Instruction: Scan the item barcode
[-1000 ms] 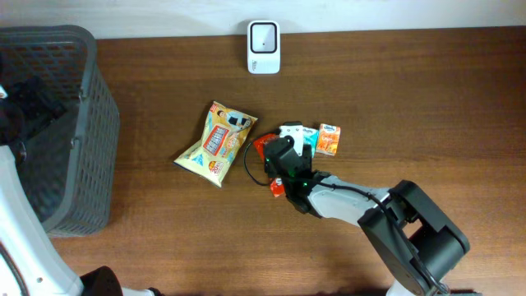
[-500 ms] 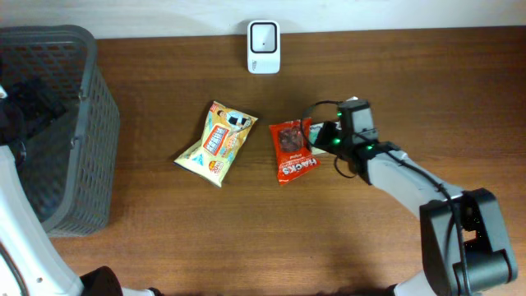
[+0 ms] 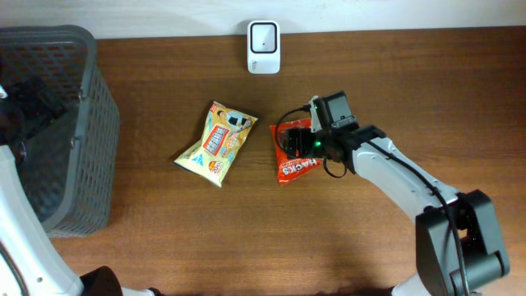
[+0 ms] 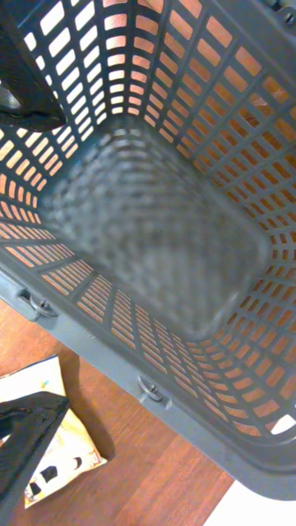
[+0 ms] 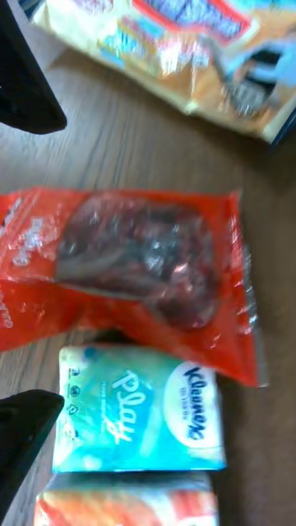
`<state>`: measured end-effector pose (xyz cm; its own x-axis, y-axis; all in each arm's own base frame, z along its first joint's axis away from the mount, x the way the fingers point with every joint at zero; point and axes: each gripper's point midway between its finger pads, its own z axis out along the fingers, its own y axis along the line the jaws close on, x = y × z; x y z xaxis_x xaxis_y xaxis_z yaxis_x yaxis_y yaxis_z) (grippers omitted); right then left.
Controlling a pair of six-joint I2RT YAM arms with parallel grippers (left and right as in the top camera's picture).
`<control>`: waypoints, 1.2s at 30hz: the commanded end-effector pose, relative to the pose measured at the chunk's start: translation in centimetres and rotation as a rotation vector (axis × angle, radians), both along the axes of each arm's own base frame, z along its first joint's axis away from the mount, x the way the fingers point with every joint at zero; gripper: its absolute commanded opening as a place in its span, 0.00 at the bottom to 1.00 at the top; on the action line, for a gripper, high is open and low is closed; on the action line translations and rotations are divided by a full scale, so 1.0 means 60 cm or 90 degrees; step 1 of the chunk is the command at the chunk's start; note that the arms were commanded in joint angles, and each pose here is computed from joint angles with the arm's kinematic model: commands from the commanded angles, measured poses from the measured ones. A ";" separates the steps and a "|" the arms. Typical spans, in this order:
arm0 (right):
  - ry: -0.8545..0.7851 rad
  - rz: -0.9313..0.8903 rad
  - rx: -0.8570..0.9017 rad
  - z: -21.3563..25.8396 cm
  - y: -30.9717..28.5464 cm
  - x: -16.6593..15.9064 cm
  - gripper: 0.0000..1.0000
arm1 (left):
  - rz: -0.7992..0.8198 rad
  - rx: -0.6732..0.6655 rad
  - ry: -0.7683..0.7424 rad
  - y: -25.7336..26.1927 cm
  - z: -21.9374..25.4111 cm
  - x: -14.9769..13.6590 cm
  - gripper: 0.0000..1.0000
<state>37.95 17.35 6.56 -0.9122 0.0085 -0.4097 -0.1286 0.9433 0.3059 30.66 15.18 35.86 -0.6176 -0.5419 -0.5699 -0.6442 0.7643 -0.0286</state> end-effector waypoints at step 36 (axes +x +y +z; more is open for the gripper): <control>0.166 0.198 0.638 0.223 0.160 -0.004 0.04 | 0.005 0.001 -0.010 0.001 0.007 -0.001 0.99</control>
